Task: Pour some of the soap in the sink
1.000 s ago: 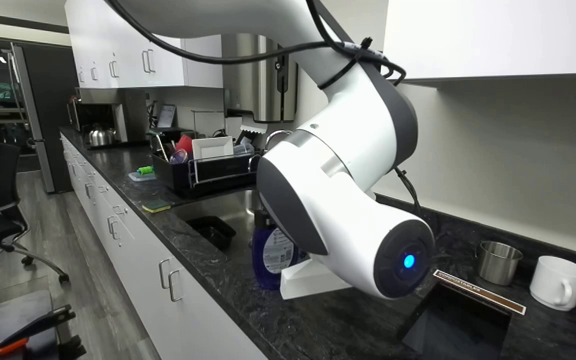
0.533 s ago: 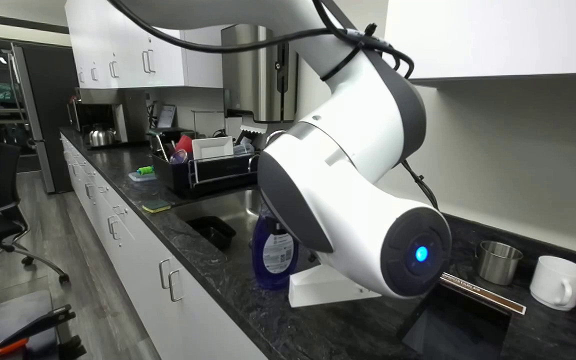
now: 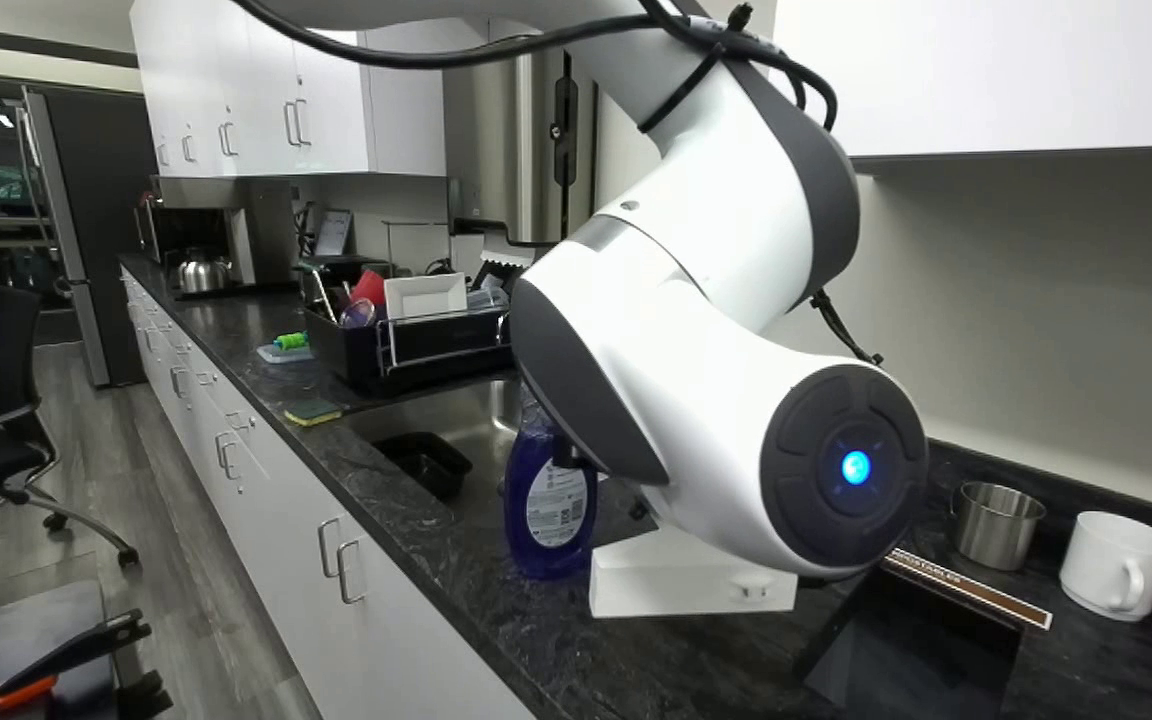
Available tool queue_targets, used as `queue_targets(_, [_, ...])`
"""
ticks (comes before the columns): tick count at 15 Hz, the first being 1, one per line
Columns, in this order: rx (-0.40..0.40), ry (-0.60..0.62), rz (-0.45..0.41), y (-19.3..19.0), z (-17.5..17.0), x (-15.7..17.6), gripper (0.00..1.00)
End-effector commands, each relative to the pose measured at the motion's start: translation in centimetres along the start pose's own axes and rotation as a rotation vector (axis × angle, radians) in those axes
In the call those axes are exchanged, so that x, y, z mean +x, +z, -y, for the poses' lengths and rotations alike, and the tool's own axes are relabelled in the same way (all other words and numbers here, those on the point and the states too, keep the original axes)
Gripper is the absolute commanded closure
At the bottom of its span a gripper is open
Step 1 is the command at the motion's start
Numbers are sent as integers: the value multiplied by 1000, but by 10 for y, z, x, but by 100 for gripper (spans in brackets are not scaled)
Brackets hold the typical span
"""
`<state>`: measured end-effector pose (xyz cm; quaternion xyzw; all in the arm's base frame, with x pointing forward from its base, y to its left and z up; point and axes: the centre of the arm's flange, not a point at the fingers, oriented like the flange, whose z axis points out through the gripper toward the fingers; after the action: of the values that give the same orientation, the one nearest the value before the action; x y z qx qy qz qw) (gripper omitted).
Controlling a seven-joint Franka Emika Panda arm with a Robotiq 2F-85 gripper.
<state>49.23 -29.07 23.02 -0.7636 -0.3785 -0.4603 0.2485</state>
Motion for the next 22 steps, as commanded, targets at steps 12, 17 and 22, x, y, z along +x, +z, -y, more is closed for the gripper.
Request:
queue_targets(12, [-211,137,128,-16,11,5,0])
queue_targets(17, [-235,160,196,-1,18,16,0])
queue_targets(22, [-270,179,289,16,26,23,0])
